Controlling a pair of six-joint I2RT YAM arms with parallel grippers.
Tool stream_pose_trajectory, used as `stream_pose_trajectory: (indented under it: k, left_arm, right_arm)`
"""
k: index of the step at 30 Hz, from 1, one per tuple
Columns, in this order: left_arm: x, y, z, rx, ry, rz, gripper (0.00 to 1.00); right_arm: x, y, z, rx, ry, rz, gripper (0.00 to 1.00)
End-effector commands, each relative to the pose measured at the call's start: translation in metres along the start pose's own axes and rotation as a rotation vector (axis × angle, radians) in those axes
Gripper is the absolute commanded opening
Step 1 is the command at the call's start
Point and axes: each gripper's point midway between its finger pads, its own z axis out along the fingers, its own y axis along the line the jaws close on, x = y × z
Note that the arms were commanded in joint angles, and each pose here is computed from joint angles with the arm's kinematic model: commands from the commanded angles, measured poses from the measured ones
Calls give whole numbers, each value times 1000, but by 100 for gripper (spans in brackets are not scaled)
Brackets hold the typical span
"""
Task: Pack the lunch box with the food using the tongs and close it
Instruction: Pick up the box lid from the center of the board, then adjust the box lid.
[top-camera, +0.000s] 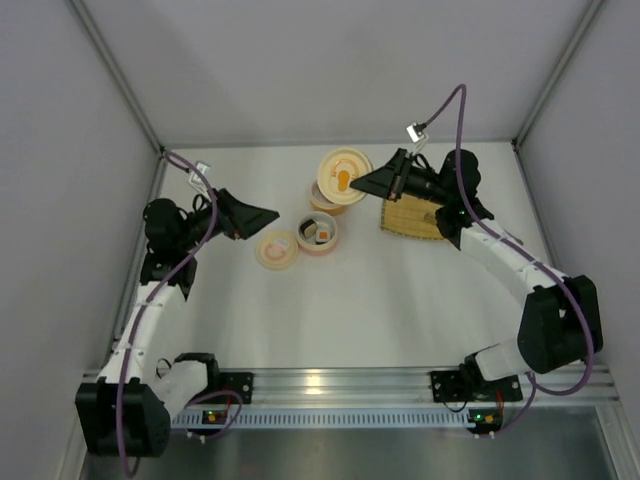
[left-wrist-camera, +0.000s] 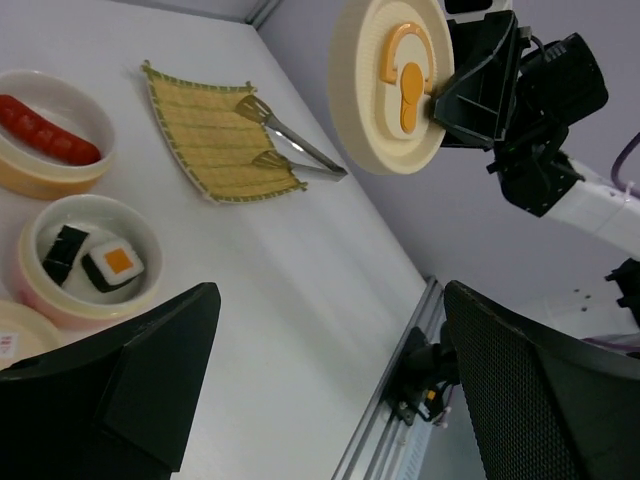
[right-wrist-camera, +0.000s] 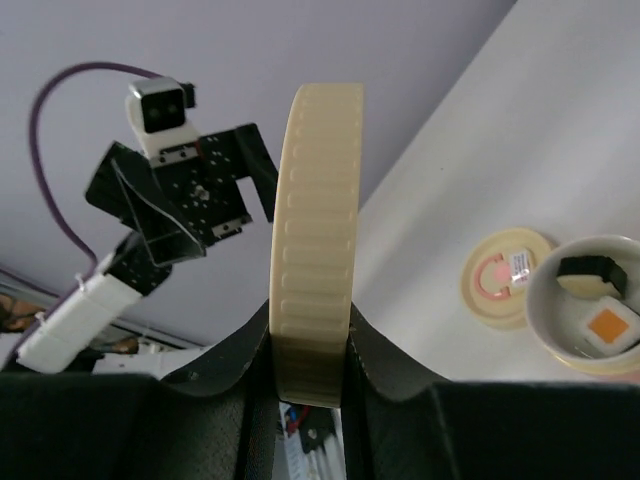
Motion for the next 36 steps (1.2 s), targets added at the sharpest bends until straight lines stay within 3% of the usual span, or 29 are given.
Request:
stream_pose_trajectory:
  k: [1, 5, 8, 17, 23, 36]
  left_arm:
    - [-26, -33, 21, 124, -138, -90, 98]
    - [-29, -44, 46, 163, -184, -156, 98]
    - [-35, -41, 52, 156, -217, -220, 98]
    - [-51, -68, 62, 252, -218, -209, 95]
    - [-46, -85, 63, 321, -199, -198, 89]
    - [-45, -70, 72, 285, -205, -258, 75]
  right_arm:
    - [-45, 62, -3, -179, -197, -11, 0]
    - [-36, 75, 14, -167, -111, 3, 0]
    - [-42, 98, 19, -223, -137, 25, 0]
    - [-26, 100, 30, -232, -114, 89, 0]
    - [-23, 100, 36, -233, -105, 95, 0]
    - [-18, 93, 46, -225, -96, 127, 0]
